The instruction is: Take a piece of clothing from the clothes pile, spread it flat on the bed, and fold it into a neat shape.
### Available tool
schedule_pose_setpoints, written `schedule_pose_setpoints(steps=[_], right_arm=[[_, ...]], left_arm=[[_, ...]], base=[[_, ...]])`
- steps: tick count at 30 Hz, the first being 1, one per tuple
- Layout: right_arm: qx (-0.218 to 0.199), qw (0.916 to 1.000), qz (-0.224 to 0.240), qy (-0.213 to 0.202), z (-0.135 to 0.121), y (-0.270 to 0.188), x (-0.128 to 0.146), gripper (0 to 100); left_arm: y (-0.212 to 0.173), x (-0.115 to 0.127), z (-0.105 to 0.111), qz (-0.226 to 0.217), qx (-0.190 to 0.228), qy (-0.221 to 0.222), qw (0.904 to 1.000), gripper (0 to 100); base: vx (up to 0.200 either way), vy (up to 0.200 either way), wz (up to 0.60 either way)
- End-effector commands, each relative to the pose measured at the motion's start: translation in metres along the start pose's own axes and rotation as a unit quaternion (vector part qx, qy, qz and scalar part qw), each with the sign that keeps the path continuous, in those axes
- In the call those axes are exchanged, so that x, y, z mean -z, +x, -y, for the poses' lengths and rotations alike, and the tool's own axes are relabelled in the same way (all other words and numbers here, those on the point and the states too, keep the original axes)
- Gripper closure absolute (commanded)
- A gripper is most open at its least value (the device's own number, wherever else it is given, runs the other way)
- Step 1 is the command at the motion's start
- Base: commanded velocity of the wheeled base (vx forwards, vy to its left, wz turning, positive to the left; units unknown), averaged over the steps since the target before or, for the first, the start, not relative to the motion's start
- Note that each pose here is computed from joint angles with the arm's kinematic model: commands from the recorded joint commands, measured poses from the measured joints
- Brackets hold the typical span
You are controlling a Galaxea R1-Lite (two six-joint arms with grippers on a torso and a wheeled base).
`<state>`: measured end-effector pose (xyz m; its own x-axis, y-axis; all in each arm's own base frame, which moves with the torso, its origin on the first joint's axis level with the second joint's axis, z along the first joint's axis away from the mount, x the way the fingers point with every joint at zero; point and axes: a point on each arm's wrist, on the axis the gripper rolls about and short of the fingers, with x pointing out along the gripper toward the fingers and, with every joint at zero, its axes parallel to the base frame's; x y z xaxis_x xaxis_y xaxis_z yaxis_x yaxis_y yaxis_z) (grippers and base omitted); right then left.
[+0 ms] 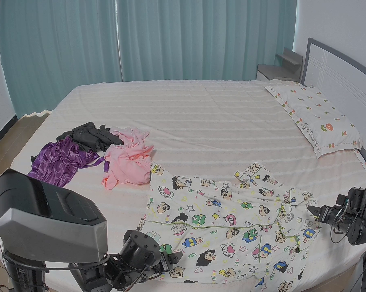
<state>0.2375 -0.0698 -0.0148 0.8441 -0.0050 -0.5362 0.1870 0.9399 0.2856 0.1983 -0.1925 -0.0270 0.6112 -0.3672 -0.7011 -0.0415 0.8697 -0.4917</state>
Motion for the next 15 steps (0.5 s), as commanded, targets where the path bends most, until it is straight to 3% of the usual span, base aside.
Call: schedule_pose_setpoints(steps=[1, 2, 3, 10, 15], right_arm=[[-0.001, 1.0, 0.003, -0.003, -0.001, -0.002, 0.0, 0], [-0.001, 1.0, 0.003, -0.002, -0.001, -0.002, 0.0, 0], [-0.001, 1.0, 0.005, -0.003, -0.001, -0.002, 0.0, 0], [-0.003, 0.9999, 0.013, -0.006, -0.003, -0.005, -0.004, 0], [-0.003, 0.9999, 0.015, -0.007, -0.004, -0.008, -0.005, 0]], left_arm=[[0.006, -0.007, 0.007, 0.021, 0.009, -0.025, 0.9994, 0], [0.006, -0.008, 0.007, 0.023, 0.007, -0.027, 0.9993, 0], [0.006, -0.007, 0.007, 0.024, 0.006, -0.026, 0.9994, 100], [0.004, -0.009, 0.001, 0.044, -0.017, -0.03, 0.9984, 100], [0.002, -0.023, -0.006, 0.076, -0.035, -0.047, 0.9953, 100]], base=[[0.0, 0.0, 0.0], [0.0, 0.0, 0.0], [0.0, 0.0, 0.0], [0.0, 0.0, 0.0], [0.0, 0.0, 0.0]])
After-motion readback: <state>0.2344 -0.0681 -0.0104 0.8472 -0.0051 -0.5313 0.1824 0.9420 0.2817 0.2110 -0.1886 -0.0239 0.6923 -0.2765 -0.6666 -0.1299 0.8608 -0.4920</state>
